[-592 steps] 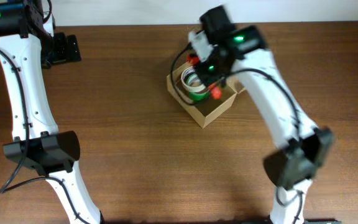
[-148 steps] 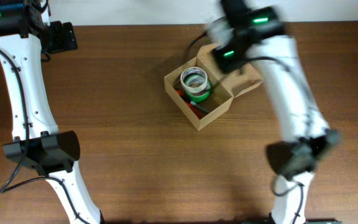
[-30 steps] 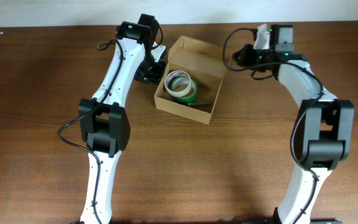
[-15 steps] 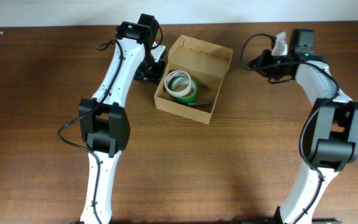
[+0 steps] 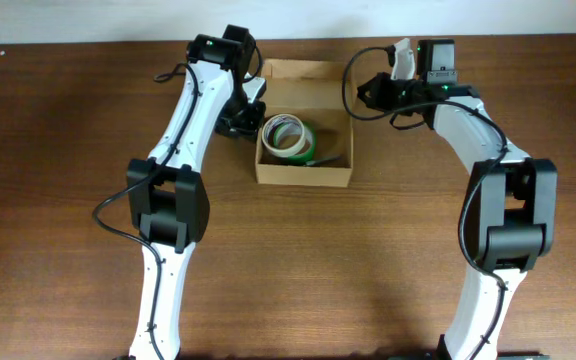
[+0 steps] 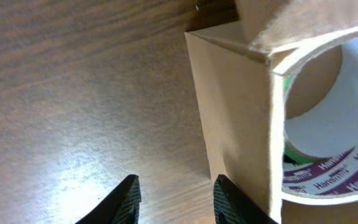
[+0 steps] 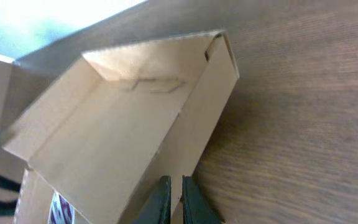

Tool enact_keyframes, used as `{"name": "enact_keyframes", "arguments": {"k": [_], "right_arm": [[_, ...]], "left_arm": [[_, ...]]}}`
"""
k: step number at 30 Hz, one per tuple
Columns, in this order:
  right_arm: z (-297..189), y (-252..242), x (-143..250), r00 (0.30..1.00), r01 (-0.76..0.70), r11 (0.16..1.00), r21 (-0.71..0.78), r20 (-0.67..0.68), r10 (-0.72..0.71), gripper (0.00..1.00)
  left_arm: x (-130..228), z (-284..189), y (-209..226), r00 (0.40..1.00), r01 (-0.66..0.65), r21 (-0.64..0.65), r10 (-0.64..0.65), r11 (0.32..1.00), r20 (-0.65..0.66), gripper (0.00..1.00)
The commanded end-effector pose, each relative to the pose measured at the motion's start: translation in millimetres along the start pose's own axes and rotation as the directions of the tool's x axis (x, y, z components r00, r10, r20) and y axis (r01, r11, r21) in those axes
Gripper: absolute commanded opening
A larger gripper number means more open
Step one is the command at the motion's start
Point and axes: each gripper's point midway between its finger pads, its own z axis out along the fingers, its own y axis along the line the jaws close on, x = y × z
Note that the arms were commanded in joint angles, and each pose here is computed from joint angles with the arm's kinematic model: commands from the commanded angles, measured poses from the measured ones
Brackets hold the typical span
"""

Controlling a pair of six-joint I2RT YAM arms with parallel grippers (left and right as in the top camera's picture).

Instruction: Pack container

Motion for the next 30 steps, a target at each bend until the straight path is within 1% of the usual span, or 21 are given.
{"name": "enact_keyframes", "arguments": {"k": [1, 3, 7, 10, 12, 13, 14, 16, 19, 21, 23, 26, 28, 29, 30], "right_arm": [[10, 1, 1, 1.0, -0.026, 1.0, -0.003, -0.003, 0.026, 0.09], [13, 1, 5, 0.999, -0.032, 0.999, -0.013, -0.019, 0.032, 0.09], [7, -7, 8, 0.998, -0.057, 0.998, -0.003, -0.037, 0.057, 0.08], [-1, -17, 12, 0.992, -0.109, 0.994, -0.008, -0.062, 0.109, 0.08], [-8, -28, 18, 0.984, -0.153, 0.988, 0.015, -0.087, 0.154, 0.08], [-11, -33, 20, 0.981, -0.169, 0.985, 0.025, -0.094, 0.171, 0.08], [-15, -40, 24, 0.974, -0.197, 0.98, 0.043, -0.107, 0.2, 0.08], [-18, -45, 26, 0.969, -0.214, 0.975, 0.055, -0.114, 0.22, 0.07], [-23, -51, 28, 0.964, -0.233, 0.97, 0.066, -0.118, 0.239, 0.06], [-23, -53, 28, 0.963, -0.235, 0.97, 0.068, -0.117, 0.241, 0.04], [-23, -54, 26, 0.965, -0.231, 0.97, 0.073, -0.11, 0.238, 0.04], [-22, -54, 25, 0.967, -0.227, 0.971, 0.071, -0.105, 0.234, 0.04], [-21, -56, 25, 0.967, -0.228, 0.971, 0.069, -0.103, 0.235, 0.04], [-20, -56, 25, 0.965, -0.234, 0.97, 0.07, -0.103, 0.241, 0.04], [-20, -57, 26, 0.965, -0.236, 0.969, 0.071, -0.105, 0.242, 0.04]], "left_arm": [[5, 7, -16, 1.0, -0.007, 0.022, 0.007, 1.0, -0.028, 0.36], [3, 7, -14, 1.0, -0.005, -0.006, 0.004, 1.0, -0.021, 0.36], [-2, 6, 6, 0.999, 0.05, -0.095, -0.05, 0.994, 0.006, 0.36], [-6, 4, 20, 0.997, 0.08, -0.102, -0.078, 0.992, 0.025, 0.37], [-9, 2, 33, 0.993, 0.113, -0.1, -0.109, 0.989, 0.041, 0.37], [-11, 1, 39, 0.991, 0.125, -0.097, -0.121, 0.987, 0.052, 0.39], [-17, 0, 49, 0.988, 0.144, -0.095, -0.136, 0.985, 0.079, 0.41], [-25, -2, 56, 0.982, 0.158, -0.082, -0.148, 0.984, 0.116, 0.41], [-46, -6, 51, 0.968, 0.154, 0.049, -0.16, 0.987, 0.194, 0.4], [-60, -10, 44, 0.956, 0.134, 0.155, -0.169, 0.979, 0.239, 0.35], [-71, -13, 40, 0.944, 0.116, 0.253, -0.185, 0.961, 0.272, 0.31], [-79, -10, 37, 0.934, 0.119, 0.398, -0.238, 0.91, 0.266, 0.27], [-81, -2, 33, 0.933, 0.129, 0.502, -0.276, 0.855, 0.231, 0.1], [-82, 5, 32, 0.931, 0.151, 0.557, -0.307, 0.817, 0.198, 0.01], [-83, 9, 30, 0.929, 0.163, 0.601, -0.327, 0.782, 0.172, 0.01]]}}
